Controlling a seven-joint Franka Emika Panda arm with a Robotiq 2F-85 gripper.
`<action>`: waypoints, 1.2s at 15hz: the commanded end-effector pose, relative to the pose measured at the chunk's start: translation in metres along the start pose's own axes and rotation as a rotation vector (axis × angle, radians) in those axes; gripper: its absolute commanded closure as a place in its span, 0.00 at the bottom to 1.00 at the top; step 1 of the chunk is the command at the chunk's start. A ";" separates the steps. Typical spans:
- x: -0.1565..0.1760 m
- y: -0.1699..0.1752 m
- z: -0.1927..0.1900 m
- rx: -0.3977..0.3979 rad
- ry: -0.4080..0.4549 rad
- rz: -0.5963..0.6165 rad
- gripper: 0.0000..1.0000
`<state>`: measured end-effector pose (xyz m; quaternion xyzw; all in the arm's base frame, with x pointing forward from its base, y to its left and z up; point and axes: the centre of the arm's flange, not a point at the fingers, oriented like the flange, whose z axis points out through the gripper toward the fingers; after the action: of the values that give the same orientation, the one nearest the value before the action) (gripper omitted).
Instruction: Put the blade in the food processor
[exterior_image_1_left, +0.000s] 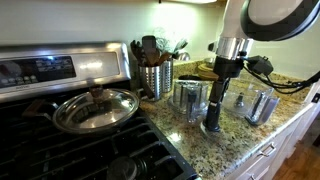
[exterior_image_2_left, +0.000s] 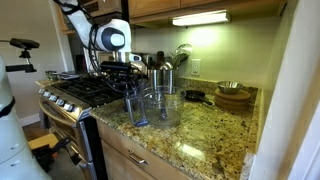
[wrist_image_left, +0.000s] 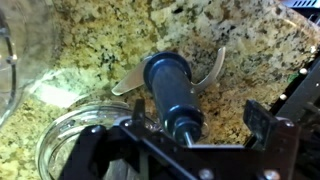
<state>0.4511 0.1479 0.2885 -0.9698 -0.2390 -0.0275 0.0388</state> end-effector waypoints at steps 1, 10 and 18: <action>0.005 0.004 0.011 -0.006 0.018 -0.019 0.00; 0.000 0.003 0.005 -0.042 0.029 -0.027 0.66; -0.004 -0.011 -0.024 -0.026 0.004 -0.068 0.79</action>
<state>0.4539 0.1540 0.2823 -0.9647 -0.2590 -0.0372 0.0283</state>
